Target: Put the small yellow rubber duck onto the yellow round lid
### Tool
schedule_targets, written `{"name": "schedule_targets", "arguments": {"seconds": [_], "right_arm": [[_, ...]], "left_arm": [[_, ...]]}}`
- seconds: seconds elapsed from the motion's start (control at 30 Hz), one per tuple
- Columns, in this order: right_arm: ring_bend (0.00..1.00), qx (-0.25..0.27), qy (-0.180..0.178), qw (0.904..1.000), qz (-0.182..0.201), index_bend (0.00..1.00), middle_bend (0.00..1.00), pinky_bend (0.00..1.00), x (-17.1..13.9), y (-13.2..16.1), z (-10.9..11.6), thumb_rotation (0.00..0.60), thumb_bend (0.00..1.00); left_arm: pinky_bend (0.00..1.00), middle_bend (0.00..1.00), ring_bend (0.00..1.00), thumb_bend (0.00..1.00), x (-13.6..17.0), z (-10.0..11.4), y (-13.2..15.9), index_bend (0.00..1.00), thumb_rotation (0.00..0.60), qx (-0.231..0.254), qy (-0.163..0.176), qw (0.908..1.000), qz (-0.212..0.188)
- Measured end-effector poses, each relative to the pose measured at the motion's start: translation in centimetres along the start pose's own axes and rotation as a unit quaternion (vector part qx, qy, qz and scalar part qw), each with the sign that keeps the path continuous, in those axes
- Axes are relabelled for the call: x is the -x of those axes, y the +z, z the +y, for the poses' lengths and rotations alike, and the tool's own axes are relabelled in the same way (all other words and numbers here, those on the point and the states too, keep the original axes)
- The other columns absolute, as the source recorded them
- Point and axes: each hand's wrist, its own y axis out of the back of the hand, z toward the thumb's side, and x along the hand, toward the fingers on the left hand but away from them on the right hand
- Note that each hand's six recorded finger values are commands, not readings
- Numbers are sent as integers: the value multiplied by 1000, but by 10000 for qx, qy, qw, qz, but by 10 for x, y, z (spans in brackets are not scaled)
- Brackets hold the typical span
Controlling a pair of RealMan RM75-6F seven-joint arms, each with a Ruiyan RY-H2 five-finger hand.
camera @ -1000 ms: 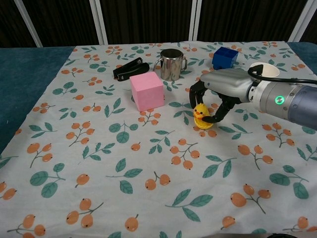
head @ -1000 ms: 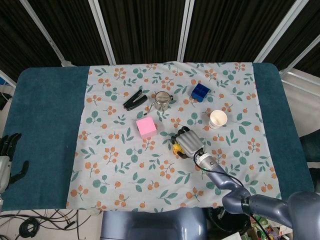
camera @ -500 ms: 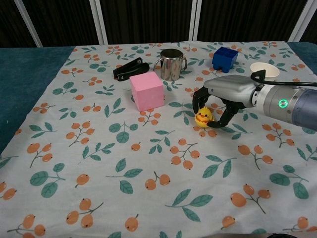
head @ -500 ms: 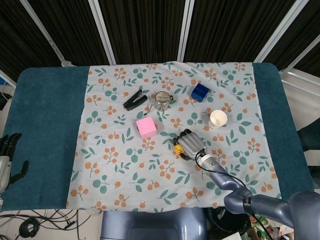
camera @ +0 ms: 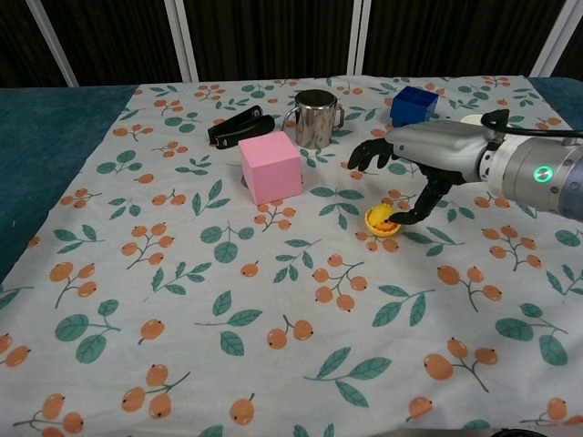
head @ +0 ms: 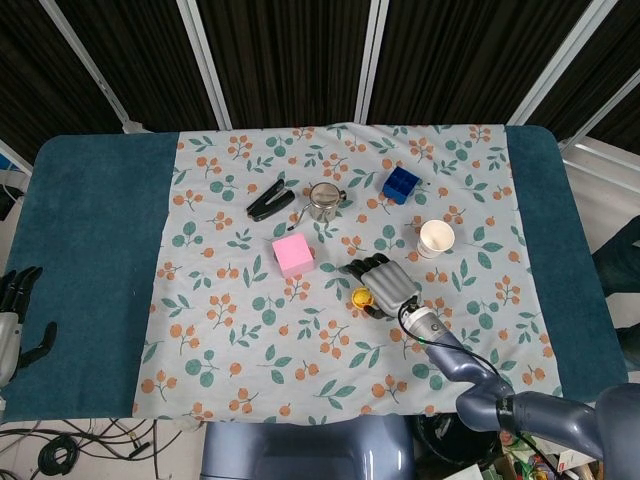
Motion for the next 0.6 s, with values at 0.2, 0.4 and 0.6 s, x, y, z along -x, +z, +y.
{"name": "schedule_targets", "arguments": {"seconds": [0.2,0.4,0.6], "right_arm": [[180,-272,-347,9990,-75,147,130,156,-27,-14,35,600,195],[166,-471,-713,9953,-448,116,96,156,-69,-40,69,600,186],[142,-496,-1258,9826,-1269,115,78,156,-143,-87,98,600,185]], "left_arm": [[0,66,0,427,0,1,0,0,600,2,24,10000,-13],[0,66,0,427,1,2,1,0,600,6,55,10000,-30],[0,66,0,427,2,4,3,0,600,-7,131,9999,-66]]}}
